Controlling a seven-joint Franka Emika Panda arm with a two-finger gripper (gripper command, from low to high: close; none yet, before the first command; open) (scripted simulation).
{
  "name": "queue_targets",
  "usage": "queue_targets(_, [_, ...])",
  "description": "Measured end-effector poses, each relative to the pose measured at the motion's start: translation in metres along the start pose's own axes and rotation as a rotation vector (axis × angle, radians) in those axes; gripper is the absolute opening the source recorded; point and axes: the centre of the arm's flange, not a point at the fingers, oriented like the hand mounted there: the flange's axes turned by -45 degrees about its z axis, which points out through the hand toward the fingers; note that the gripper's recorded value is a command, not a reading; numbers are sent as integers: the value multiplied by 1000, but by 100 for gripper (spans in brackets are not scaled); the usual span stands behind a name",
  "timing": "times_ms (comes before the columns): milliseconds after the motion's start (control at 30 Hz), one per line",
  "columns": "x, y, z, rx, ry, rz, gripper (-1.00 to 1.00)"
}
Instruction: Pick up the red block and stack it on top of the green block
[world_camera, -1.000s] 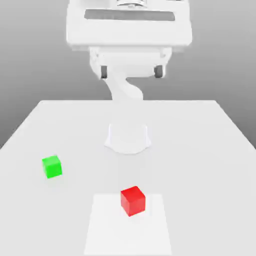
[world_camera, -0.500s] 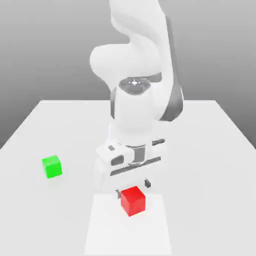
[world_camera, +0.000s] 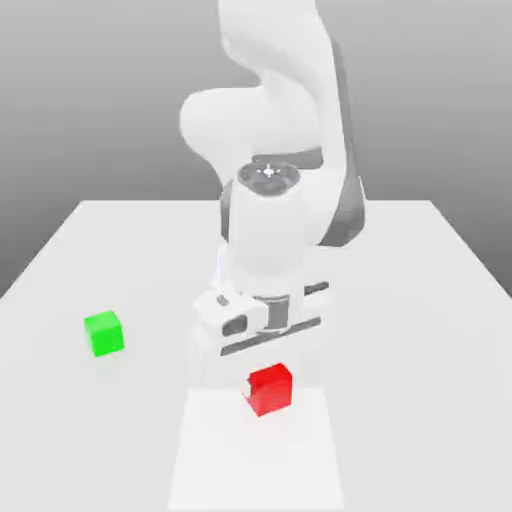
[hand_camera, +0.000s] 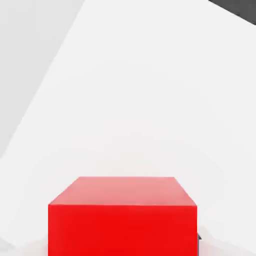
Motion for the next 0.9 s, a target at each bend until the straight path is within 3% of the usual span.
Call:
queue_targets(333, [-138, 125, -37, -15, -4, 609, -100])
queue_targets(567, [-266, 154, -44, -1, -1, 1070, -100])
queue_targets(900, [-276, 155, 5, 35, 18, 1126, -100])
